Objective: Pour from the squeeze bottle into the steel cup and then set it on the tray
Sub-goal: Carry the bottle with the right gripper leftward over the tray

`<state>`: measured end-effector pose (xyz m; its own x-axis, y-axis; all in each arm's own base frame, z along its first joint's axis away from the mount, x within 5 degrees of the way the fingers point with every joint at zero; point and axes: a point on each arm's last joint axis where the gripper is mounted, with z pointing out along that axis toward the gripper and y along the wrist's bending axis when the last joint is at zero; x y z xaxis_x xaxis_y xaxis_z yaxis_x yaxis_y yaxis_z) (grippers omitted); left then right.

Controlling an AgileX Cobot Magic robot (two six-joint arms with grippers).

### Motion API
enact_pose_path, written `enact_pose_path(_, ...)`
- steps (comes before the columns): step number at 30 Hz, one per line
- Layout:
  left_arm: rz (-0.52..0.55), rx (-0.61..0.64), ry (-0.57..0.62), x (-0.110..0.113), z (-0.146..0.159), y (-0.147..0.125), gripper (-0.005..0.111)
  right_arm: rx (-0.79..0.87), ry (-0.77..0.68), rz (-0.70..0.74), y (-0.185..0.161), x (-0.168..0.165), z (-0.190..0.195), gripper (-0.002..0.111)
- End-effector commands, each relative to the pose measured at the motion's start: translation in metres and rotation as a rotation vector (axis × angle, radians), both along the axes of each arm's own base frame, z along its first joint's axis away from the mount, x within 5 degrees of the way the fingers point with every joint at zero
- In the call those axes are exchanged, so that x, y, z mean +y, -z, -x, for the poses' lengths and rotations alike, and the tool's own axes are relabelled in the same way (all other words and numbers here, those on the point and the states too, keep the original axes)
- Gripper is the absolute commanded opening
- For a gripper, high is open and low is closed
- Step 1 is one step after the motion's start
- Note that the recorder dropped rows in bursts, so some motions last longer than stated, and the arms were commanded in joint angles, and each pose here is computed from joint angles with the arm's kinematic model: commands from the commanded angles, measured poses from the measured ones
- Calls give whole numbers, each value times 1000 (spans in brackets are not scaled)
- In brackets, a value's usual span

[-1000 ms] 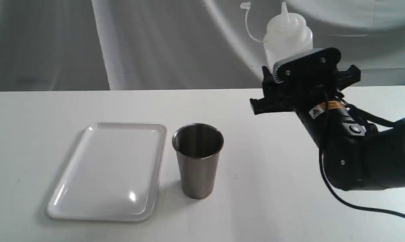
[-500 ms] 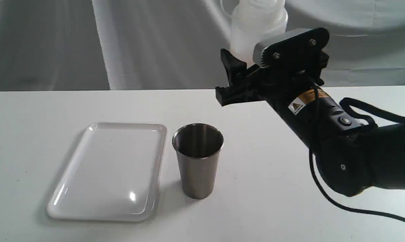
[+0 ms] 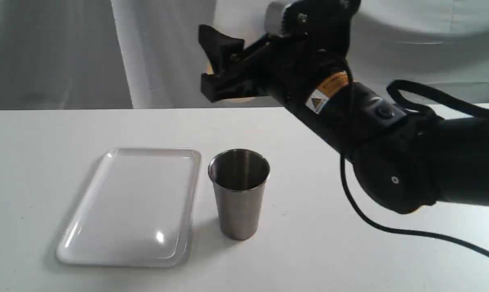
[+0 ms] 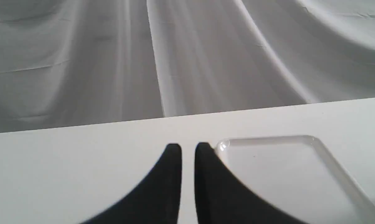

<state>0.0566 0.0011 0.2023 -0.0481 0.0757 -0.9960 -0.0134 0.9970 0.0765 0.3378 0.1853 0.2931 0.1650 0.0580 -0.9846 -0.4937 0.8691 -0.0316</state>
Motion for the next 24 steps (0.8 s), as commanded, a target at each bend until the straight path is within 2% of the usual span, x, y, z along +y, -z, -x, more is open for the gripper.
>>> enact_pose_path(1, 0, -2, 5, 0, 0, 1, 8, -66, -48, -30, -19, 16, 1, 5)
enact_pose_path(9, 0, -2, 5, 0, 0, 1, 8, -93, -136, -64, -9, 62, -15, 5)
enact_pose_path(17, 5, -2, 5, 0, 0, 1, 8, -87, -220, -58, 24, 108, -25, 5)
enact_pose_path(24, 0, -2, 5, 0, 0, 1, 8, -49, -229, -49, 57, 128, -39, 5)
